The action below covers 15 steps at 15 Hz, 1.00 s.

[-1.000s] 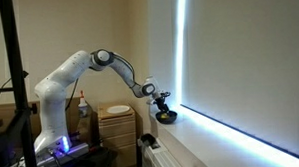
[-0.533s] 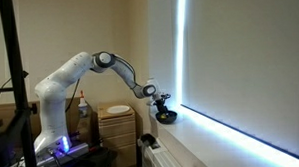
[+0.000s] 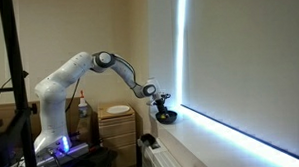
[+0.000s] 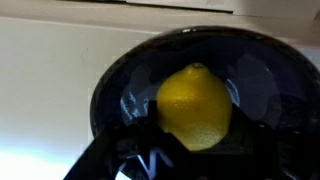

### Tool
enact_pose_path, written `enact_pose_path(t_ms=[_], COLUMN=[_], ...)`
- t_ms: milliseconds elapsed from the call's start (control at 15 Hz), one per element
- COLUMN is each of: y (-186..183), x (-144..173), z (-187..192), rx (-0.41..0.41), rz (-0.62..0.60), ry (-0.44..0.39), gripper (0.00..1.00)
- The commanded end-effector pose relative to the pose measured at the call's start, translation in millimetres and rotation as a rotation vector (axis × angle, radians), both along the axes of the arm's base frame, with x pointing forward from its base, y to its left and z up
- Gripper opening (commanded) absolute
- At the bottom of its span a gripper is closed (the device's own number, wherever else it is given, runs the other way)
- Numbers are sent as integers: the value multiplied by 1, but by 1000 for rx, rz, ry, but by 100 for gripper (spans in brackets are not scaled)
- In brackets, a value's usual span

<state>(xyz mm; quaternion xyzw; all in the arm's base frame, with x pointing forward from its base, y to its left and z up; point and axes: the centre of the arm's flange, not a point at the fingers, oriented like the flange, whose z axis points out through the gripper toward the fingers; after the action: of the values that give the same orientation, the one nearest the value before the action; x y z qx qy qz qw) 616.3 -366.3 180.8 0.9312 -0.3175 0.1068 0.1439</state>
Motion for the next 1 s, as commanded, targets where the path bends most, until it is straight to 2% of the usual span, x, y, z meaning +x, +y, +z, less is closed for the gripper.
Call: enact_pose_path(t_ms=[0, 333, 733, 933], y=[-2, -32, -83, -109], x=[-1, -25, -82, -115], z=[-2, 34, 110, 133], rx=[35, 113, 220, 205], rz=[-28, -123, -218, -291], ry=[-10, -108, -334, -367], gripper=[43, 43, 43, 43])
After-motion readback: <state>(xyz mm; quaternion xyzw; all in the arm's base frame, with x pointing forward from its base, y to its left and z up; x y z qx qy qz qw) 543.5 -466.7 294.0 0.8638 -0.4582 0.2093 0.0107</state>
